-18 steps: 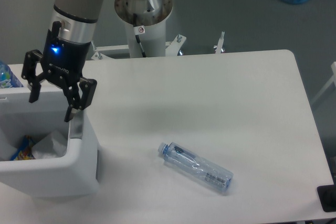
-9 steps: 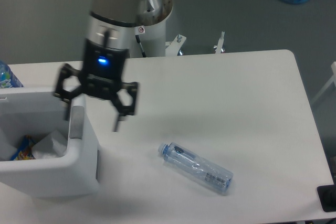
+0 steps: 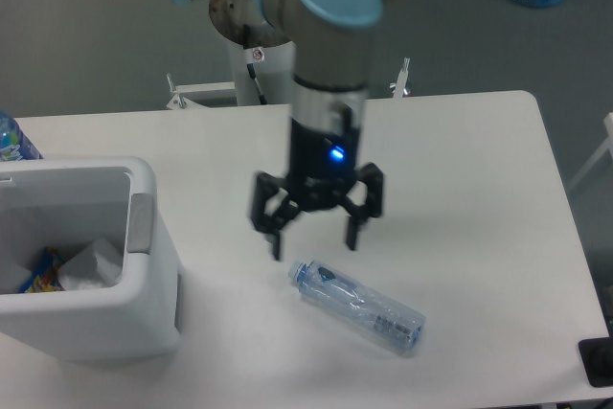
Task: Place the trash in the trash can
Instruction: 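Move the open gripper over the clear water bottle and lower it, then close the gripper around the bottle's base end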
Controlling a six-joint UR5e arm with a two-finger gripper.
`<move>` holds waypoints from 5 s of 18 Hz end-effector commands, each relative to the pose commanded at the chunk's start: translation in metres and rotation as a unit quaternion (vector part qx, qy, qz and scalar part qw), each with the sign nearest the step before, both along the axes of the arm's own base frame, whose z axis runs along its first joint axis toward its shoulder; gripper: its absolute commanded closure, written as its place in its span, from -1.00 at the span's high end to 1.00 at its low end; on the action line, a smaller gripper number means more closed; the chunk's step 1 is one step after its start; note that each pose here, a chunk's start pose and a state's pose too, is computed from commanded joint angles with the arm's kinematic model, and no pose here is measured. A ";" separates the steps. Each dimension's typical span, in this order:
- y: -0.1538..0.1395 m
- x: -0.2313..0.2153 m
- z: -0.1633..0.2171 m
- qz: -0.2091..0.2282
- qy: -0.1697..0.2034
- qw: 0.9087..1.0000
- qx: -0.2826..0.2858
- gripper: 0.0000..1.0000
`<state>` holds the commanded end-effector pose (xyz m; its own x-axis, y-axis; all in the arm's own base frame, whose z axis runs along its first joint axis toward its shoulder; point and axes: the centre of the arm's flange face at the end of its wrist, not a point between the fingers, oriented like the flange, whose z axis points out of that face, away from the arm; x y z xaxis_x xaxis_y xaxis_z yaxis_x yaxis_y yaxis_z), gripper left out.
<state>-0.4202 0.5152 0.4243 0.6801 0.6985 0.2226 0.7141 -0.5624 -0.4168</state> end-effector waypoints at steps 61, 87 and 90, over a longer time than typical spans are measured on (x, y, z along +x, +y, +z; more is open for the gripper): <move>0.027 -0.096 -0.238 0.200 -0.084 0.965 -0.147 1.00; 0.033 -0.083 -0.237 0.190 -0.083 0.967 -0.149 0.19; 0.033 -0.082 -0.233 0.188 -0.081 0.967 -0.149 0.19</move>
